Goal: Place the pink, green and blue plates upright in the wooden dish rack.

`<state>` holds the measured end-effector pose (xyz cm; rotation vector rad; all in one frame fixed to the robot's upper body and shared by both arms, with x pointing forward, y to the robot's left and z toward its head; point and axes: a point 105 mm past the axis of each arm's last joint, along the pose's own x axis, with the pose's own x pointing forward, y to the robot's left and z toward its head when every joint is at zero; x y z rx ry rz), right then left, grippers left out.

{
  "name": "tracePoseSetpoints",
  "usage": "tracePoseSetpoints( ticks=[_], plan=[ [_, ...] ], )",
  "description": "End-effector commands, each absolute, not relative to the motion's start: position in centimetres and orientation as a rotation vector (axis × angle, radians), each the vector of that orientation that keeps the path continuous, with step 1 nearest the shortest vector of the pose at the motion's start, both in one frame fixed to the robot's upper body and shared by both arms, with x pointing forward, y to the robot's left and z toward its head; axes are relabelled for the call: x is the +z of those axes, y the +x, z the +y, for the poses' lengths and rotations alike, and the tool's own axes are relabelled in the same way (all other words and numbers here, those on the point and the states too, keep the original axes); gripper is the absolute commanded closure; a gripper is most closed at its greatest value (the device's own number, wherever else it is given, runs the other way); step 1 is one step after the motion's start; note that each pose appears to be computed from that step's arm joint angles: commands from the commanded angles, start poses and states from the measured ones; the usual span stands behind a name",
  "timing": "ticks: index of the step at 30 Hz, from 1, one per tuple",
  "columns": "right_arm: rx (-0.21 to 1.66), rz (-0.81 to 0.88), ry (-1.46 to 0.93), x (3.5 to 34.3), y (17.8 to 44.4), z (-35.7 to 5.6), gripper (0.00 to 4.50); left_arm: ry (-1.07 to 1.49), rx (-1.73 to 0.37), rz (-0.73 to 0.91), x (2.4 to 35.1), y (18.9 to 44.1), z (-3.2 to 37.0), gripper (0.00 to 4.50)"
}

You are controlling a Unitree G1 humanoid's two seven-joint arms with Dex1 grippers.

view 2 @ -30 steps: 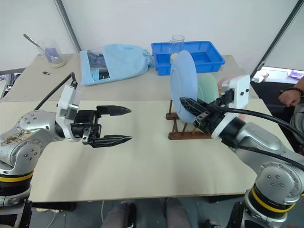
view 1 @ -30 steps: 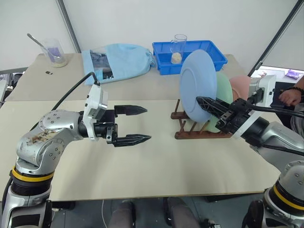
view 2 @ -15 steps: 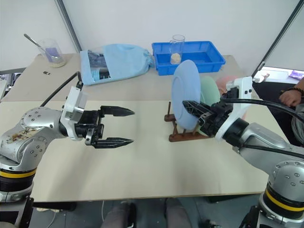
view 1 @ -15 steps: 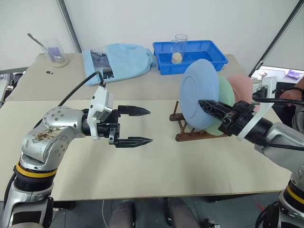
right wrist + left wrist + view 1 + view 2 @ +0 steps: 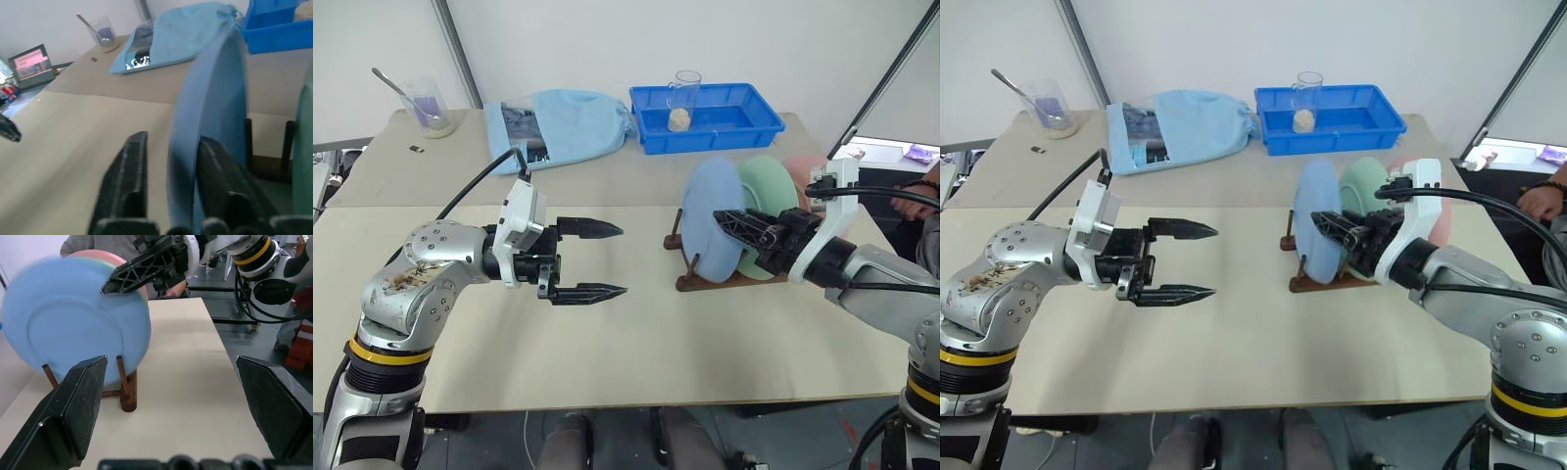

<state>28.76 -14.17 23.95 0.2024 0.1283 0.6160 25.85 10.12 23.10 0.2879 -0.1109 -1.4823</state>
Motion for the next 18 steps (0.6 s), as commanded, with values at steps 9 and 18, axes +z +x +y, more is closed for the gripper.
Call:
tracePoseSetpoints(
  ticks=[9, 18],
  plan=[
    [0.69, -0.037, -0.109, 29.5, 26.9, -16.0, 0.05, 0.366, -1.237, -0.079, 22.2, 27.4, 12.6, 0.0],
    [0.836, 0.224, -0.513, 27.6, 23.0, -23.3, 0.05, 0.571, -0.914, 0.186, 18.6, 27.4, 19.2, 0.0]
  ],
)
